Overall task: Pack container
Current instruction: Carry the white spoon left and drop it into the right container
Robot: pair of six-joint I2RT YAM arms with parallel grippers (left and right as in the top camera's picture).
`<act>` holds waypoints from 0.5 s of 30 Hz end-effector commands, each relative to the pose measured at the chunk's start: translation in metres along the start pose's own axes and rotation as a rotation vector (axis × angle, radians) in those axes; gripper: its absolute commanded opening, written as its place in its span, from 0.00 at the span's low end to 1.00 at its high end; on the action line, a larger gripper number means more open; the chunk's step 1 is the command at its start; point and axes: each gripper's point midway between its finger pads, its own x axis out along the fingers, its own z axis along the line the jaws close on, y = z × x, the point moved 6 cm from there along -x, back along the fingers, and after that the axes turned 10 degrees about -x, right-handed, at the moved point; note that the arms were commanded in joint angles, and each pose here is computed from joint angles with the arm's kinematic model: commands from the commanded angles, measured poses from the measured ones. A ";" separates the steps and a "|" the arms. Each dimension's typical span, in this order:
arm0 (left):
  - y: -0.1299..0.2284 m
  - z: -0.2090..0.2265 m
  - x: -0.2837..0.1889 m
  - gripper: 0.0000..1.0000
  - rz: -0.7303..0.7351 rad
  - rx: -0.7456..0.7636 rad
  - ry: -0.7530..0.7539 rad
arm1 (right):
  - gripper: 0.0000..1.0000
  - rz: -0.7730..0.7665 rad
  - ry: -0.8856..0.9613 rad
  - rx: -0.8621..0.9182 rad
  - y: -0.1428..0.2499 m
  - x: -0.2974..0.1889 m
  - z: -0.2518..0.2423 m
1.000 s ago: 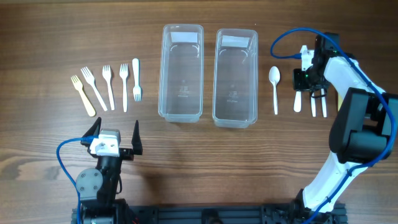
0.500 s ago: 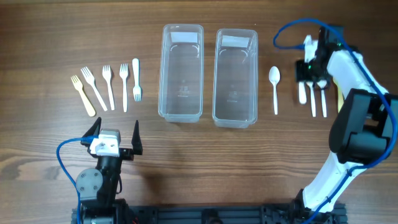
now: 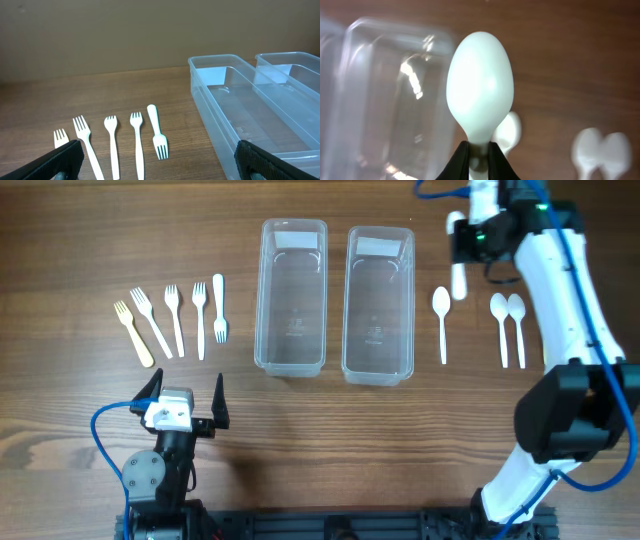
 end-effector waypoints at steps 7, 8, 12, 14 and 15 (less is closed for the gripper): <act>0.002 0.000 0.000 1.00 -0.001 0.023 0.002 | 0.04 0.031 -0.135 -0.069 -0.002 0.001 0.105; 0.002 0.000 0.000 1.00 -0.001 0.023 0.002 | 0.04 0.028 -0.142 -0.085 -0.001 0.004 0.112; 0.002 0.000 0.000 1.00 -0.001 0.023 0.002 | 0.04 0.032 -0.124 -0.096 0.004 0.019 0.126; 0.002 0.000 0.000 1.00 -0.001 0.023 0.002 | 0.04 0.036 -0.130 -0.100 0.009 0.030 0.131; 0.002 0.000 0.000 1.00 -0.001 0.023 0.002 | 0.04 0.040 -0.130 -0.098 0.012 0.033 0.132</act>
